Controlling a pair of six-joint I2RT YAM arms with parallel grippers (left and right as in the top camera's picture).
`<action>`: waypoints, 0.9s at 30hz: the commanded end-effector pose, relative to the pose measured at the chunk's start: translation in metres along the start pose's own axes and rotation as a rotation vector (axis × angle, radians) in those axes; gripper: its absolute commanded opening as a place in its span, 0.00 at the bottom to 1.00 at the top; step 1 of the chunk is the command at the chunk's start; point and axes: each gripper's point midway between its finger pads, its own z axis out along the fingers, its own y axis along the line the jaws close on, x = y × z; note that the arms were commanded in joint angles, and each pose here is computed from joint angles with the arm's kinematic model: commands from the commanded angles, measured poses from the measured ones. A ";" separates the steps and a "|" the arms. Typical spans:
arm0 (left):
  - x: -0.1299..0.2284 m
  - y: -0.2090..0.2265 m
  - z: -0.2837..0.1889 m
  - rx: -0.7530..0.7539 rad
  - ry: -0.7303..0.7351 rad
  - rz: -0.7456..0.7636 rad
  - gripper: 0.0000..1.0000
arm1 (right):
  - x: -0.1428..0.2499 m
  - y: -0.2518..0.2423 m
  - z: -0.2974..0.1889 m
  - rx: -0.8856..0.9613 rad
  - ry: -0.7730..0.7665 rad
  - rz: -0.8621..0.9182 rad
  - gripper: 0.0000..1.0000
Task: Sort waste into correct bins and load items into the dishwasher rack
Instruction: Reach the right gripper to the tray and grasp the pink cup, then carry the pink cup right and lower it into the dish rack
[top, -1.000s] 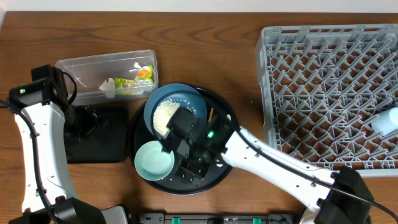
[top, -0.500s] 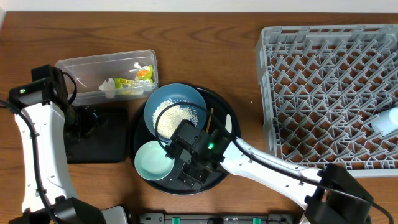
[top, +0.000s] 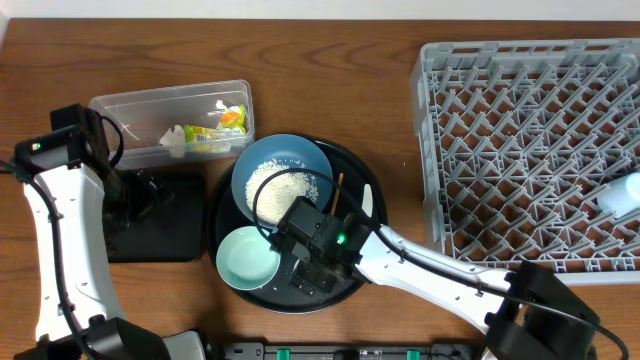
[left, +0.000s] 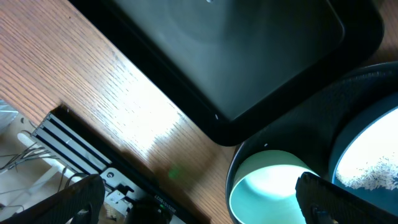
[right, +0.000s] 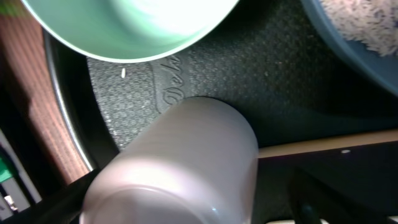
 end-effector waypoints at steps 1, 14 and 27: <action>-0.002 0.002 -0.001 -0.011 -0.005 -0.005 0.99 | 0.003 -0.004 0.004 0.029 0.016 0.022 0.80; -0.002 0.002 -0.001 -0.011 -0.004 -0.005 0.99 | 0.002 -0.003 0.002 0.024 0.011 0.057 0.59; -0.002 0.002 -0.001 -0.010 -0.005 -0.005 0.99 | -0.021 0.002 -0.052 0.011 -0.080 0.065 0.37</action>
